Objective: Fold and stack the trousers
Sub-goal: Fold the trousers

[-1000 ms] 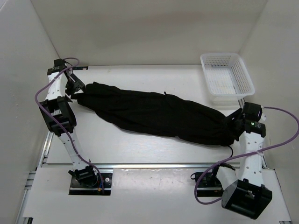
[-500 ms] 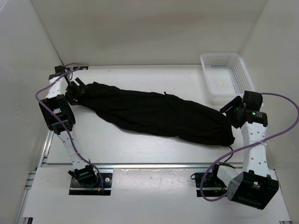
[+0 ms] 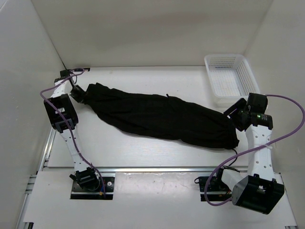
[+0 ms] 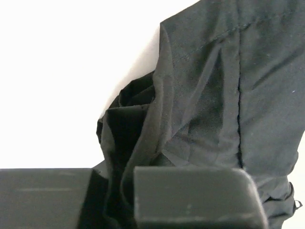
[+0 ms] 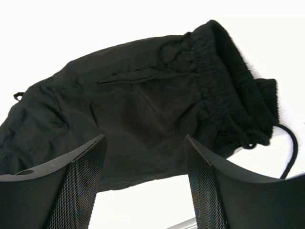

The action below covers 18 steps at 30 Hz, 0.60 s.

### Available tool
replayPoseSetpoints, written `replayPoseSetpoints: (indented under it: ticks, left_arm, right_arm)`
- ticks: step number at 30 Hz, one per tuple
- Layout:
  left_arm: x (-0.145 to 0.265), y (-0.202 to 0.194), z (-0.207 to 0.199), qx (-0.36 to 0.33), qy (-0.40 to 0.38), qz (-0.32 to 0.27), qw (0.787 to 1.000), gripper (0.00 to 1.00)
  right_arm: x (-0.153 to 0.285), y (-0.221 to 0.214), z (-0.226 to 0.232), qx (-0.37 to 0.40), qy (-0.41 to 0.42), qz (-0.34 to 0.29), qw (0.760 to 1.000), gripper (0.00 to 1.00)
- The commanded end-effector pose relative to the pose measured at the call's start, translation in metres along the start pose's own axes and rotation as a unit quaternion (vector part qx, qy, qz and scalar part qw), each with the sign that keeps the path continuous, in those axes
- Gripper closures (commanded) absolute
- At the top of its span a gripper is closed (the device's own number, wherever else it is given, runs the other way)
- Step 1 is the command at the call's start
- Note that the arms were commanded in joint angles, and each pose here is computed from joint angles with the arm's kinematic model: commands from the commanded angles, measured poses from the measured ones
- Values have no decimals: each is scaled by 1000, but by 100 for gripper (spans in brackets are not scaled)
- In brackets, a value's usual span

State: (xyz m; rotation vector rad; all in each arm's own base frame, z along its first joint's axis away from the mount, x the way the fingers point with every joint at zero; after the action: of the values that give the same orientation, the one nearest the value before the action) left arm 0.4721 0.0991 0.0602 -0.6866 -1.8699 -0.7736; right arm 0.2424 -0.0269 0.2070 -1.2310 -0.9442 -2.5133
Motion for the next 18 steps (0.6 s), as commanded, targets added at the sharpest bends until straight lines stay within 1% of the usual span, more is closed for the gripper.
replayPoseSetpoints:
  ticks: [1,2,3,4,6,10,12,13,14,15,16,17,18]
  left_arm:
    - [35,26,-10,-1,21,-71,997,89]
    - [49,33,-14,-4,22,-93,995,89]
    - [75,41,-22,-9,14,-124,992,89]
    - [89,46,-28,-12,7,-141,990,89]
    - [129,60,-44,-39,-16,-187,981,89]
    - [183,52,-82,-98,-47,-221,969,89]
    - [200,37,-100,-132,-65,-221,964,89]
    - [217,27,-108,-146,-74,-231,959,89]
    - [215,8,-118,-173,-77,-216,958,89]
    - [219,-3,-125,-190,-78,-216,955,89]
    - [233,-19,-133,-202,-83,-221,951,89]
    - [235,-29,-138,-217,-73,-225,947,89]
    - [224,-59,-154,-246,-77,-201,945,89]
  right_arm:
    - [2,2,4,14,13,-3,1000,30]
    - [2,2,4,14,14,-3,1000,30]
    - [2,2,4,14,14,-3,1000,30]
    - [2,2,4,14,14,-3,1000,30]
    - [2,2,4,14,14,-3,1000,30]
    - [2,1,5,14,18,0,1000,30]
    - [2,1,5,14,18,0,1000,30]
    - [4,1,6,15,21,-3,1000,30]
    - [4,1,6,15,21,-3,1000,30]
    - [4,1,7,15,24,0,1000,30]
    - [7,1,7,15,27,-4,1000,30]
    - [7,1,7,15,27,-4,1000,30]
    - [7,-1,6,15,28,-4,999,30]
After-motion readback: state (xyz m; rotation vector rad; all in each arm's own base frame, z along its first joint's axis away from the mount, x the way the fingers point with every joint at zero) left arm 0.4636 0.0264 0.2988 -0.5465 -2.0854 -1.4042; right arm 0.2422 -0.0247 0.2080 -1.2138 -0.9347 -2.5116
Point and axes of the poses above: each gripper's point midway between its finger pads, its own x axis back along the fingers, its own z axis along the line the jaws close on, y = z × x, the point moved 4 cm from there along x, back along the fingers, and after that the axes turned 6 degrees about -x, right-handed, at the moved point
